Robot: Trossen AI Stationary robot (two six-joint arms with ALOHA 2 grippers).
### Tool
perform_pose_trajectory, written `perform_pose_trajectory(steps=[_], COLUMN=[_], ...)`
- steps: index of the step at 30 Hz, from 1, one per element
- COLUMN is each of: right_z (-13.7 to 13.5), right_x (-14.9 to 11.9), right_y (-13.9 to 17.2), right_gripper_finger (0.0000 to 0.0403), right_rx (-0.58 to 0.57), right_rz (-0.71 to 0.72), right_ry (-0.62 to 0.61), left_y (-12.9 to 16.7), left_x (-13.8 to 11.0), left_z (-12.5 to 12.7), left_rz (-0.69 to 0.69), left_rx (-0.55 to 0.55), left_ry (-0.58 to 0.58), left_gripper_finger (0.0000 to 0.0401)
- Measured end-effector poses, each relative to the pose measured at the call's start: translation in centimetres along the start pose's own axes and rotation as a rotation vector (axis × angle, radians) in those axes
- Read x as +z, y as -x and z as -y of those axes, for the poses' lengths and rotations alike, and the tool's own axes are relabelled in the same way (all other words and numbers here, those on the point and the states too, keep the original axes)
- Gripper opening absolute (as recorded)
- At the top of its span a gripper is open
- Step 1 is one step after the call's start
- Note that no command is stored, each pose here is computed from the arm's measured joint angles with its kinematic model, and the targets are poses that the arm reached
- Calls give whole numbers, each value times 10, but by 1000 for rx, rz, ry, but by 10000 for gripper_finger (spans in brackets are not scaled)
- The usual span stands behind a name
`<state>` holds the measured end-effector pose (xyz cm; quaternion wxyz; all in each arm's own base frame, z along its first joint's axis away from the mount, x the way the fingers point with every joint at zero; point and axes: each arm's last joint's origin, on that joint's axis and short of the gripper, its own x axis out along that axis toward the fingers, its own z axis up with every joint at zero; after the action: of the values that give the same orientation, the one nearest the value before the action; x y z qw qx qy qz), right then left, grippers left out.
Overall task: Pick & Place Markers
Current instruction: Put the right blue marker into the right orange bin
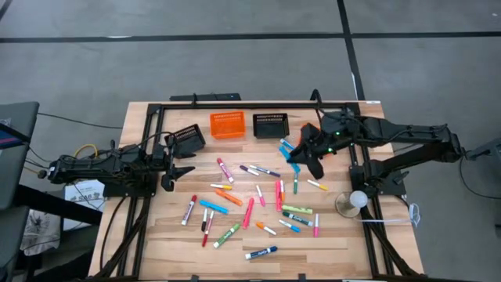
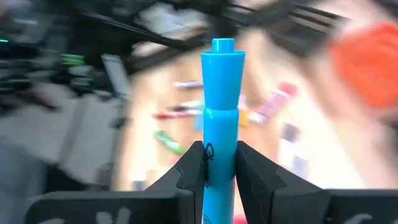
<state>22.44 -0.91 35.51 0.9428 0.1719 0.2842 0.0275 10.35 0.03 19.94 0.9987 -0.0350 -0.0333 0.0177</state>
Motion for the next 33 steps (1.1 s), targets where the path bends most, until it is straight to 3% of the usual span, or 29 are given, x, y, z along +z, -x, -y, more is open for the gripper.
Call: perform_pose_trajectory(steps=[8,16,27,33], right_z=[31,72,139,169], right_x=[-5,-18,-44,-54], right_y=[7,15,-26,-42], right_gripper_finger=[62,62,69,71], right_rx=[-255,-637,-732,-725], right_rz=[-65,-246,-698,-817], right_ry=[-1,-16,-161,-174], left_y=[0,0,0,0], left_x=[1,2,3,3], left_z=[0,0,0,0], left_rz=[13,24,29,31], left_rx=[-1,-1,-2,-2], left_ry=[1,1,1,2], left_gripper_finger=[222,222,222,222])
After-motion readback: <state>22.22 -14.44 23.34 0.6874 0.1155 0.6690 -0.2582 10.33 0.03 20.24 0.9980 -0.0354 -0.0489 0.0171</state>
